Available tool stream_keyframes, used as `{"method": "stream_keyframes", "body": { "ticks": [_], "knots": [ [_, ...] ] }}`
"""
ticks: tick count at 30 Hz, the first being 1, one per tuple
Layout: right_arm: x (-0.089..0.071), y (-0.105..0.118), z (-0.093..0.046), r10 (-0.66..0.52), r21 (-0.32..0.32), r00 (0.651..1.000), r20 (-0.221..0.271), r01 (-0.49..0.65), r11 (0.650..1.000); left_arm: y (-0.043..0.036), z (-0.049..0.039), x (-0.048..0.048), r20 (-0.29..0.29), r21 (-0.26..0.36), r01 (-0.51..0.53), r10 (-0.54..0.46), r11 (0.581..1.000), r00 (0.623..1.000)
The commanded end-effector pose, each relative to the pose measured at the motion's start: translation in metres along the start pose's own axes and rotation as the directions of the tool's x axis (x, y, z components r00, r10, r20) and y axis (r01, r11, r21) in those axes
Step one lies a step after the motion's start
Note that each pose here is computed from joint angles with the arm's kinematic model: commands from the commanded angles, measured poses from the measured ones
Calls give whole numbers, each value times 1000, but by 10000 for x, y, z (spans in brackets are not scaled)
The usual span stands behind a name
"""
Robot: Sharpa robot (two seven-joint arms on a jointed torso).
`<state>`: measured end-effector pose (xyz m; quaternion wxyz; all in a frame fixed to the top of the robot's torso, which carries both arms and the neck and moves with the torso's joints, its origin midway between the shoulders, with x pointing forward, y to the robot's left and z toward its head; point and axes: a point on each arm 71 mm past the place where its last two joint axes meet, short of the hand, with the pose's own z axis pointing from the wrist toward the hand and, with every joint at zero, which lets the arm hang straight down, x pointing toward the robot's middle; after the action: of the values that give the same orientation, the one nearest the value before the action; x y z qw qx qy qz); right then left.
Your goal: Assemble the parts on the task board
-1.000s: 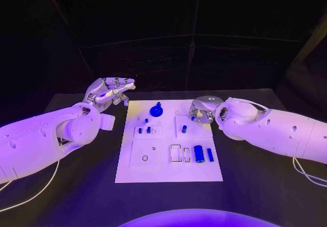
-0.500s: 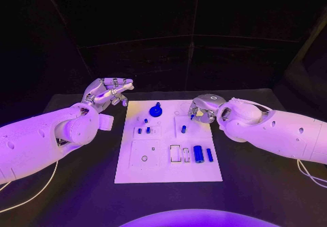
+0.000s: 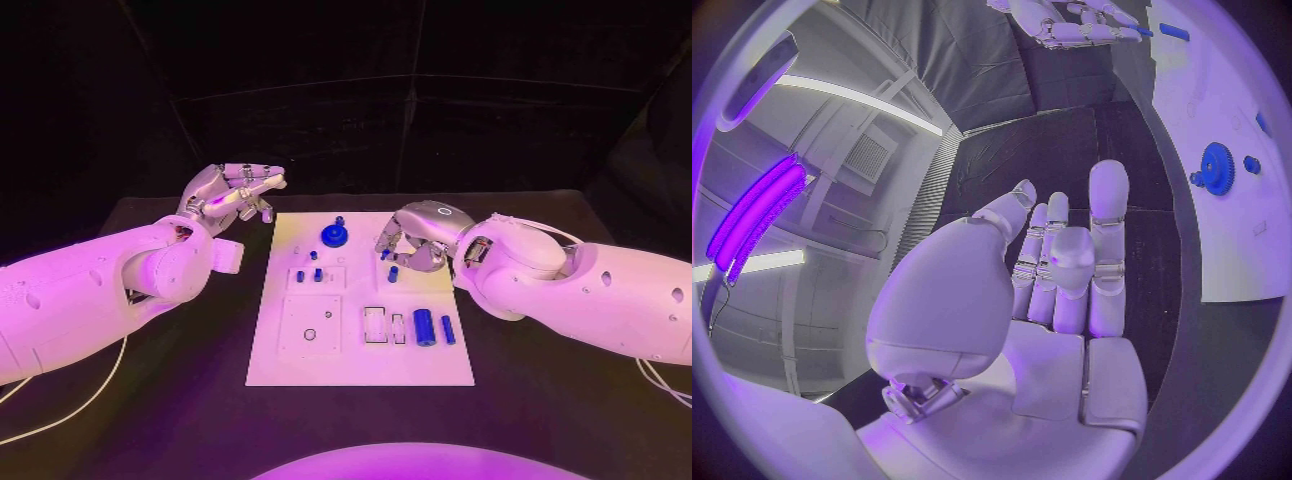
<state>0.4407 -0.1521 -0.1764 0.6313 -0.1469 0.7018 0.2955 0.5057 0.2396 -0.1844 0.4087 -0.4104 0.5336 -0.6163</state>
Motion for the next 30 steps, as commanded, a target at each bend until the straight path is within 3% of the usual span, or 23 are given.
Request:
{"method": "stream_keyframes", "body": {
  "ticks": [1, 6, 10, 19, 30],
  "knots": [
    [-22, 210, 49, 37, -54, 999, 23, -36, 998, -10, 19, 11, -1, 12, 5, -5, 1000, 1000],
    [29, 468, 174, 55, -119, 998, 2, -54, 991, 0, 40, 22, -1, 11, 5, -5, 1000, 1000],
    [175, 624, 284, 50, -159, 998, -43, -57, 986, 6, 56, 48, -6, 11, 7, -7, 1000, 1000],
    [556, 708, 423, 22, -174, 992, -126, -44, 984, 13, 75, 88, -13, 10, 11, -11, 1000, 1000],
    [715, 756, 458, 11, -176, 984, -176, -42, 983, 18, 87, 108, -17, 9, 13, -13, 1000, 1000]
  ]
}}
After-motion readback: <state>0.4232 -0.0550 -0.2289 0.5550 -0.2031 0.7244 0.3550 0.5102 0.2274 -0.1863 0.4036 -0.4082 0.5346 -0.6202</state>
